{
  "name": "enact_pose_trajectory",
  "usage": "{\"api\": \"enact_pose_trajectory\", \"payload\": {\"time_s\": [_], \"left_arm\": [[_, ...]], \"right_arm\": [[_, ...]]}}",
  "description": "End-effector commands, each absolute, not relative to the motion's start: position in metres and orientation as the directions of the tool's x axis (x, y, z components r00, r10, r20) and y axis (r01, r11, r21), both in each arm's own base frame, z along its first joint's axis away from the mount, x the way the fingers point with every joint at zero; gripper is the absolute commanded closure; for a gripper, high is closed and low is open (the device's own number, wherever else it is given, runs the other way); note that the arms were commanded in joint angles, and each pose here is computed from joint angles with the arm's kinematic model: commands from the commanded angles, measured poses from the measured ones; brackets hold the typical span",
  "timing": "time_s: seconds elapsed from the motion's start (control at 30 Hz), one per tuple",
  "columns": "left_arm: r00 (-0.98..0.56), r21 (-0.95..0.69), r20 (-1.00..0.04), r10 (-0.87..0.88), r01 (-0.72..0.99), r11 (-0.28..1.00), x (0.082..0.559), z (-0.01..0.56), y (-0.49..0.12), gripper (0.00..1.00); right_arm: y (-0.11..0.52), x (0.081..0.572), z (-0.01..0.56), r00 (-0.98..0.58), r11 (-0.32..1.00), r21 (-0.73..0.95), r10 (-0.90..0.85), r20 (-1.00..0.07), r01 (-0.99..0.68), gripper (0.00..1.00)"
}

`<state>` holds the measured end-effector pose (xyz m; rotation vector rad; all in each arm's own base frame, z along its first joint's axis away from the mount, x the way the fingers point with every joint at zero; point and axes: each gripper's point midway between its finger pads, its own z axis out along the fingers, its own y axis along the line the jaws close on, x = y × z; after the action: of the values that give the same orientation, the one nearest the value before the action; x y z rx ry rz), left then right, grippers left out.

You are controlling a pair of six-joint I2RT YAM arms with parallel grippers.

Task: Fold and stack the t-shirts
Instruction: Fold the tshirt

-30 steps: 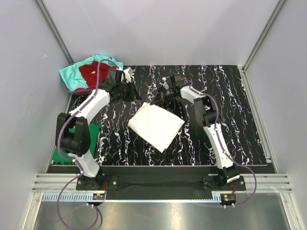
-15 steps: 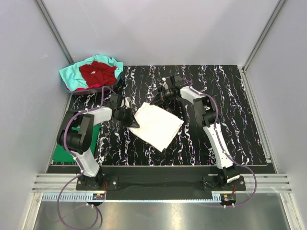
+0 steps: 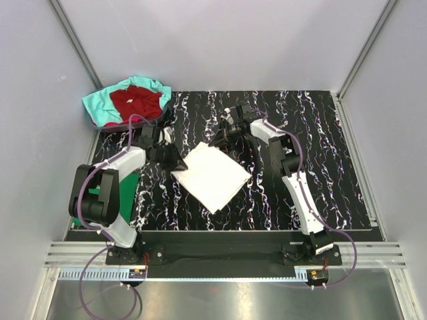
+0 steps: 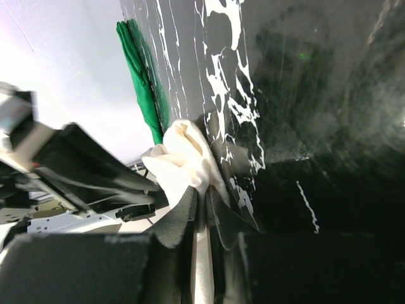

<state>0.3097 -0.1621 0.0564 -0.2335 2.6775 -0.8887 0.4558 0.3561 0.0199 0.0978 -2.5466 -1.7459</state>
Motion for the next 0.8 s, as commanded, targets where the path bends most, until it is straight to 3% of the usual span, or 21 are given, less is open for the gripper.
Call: {"api": "enact_pose_trajectory", "payload": {"time_s": [0.0,0.2,0.47,0.63,0.77], "left_arm": [[-0.904,-0.601,-0.360,-0.229,0.037,0.799,0.339,0.098,-0.163,0.74],[-0.916,-0.564,-0.331,-0.225,0.001,0.826,0.352,0.080,-0.155,0.75],[-0.918,-0.529,-0.318,-0.236,-0.035,0.848,0.342,0.061,-0.143,0.71],[-0.879,-0.514,-0.406,-0.251,-0.007,0.857,0.350,0.084,-0.138,0.55],[-0.885,-0.486,-0.401,-0.235,-0.011,0.874,0.351,0.081,-0.133,0.53]], "right_arm": [[0.352,0.467,0.044,-0.996,0.360,0.930,-0.062,-0.063,-0.081,0.87],[0.355,0.475,0.090,-0.988,0.328,0.932,-0.041,-0.147,-0.152,0.87],[0.366,0.474,0.112,-0.986,0.252,0.953,-0.054,-0.160,-0.169,0.87],[0.374,0.487,0.100,-0.991,0.217,0.967,-0.034,-0.126,-0.131,0.85],[0.379,0.498,0.075,-0.995,0.200,0.975,-0.015,-0.094,-0.095,0.84]]}}
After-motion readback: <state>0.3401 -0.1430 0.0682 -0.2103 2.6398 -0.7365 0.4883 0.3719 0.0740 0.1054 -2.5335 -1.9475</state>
